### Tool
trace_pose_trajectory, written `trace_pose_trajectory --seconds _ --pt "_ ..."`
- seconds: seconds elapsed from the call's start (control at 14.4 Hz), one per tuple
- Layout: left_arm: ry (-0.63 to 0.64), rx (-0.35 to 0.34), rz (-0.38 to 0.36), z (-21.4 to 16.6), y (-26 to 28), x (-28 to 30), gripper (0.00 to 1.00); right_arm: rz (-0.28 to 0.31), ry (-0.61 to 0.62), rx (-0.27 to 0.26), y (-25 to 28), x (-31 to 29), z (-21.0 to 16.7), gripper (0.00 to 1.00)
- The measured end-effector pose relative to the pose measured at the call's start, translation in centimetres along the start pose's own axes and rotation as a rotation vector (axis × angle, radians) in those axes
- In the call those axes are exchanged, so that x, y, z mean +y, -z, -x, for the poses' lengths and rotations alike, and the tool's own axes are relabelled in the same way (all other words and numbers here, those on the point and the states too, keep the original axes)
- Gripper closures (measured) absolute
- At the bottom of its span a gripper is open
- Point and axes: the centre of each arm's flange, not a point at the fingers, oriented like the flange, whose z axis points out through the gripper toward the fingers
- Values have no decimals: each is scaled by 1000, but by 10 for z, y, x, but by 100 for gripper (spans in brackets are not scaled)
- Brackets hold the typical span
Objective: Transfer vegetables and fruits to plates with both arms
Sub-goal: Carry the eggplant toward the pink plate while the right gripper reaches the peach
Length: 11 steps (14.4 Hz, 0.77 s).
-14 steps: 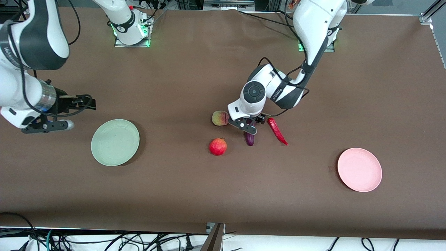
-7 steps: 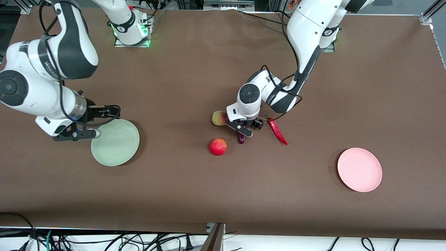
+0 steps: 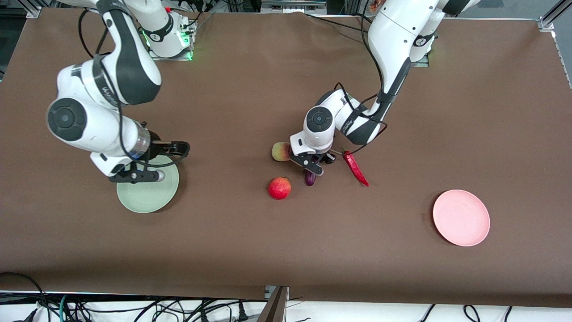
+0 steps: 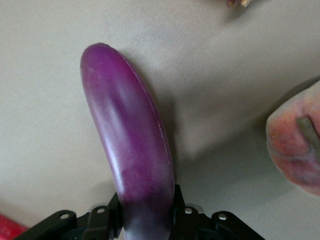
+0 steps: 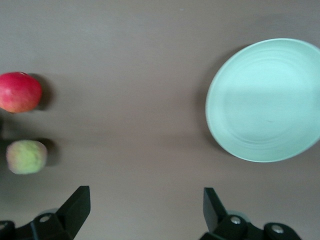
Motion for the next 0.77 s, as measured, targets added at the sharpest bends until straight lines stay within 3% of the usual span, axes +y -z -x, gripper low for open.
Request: trace_pose_trajectory --seconds 0.42,0.77 --pt "38 -75 -55 17 113 -26 65 -4 -73 43 -63 -100 12 0" --pt "180 -180 -76 46 211 -113 65 -45 -192 106 -123 -190 39 0"
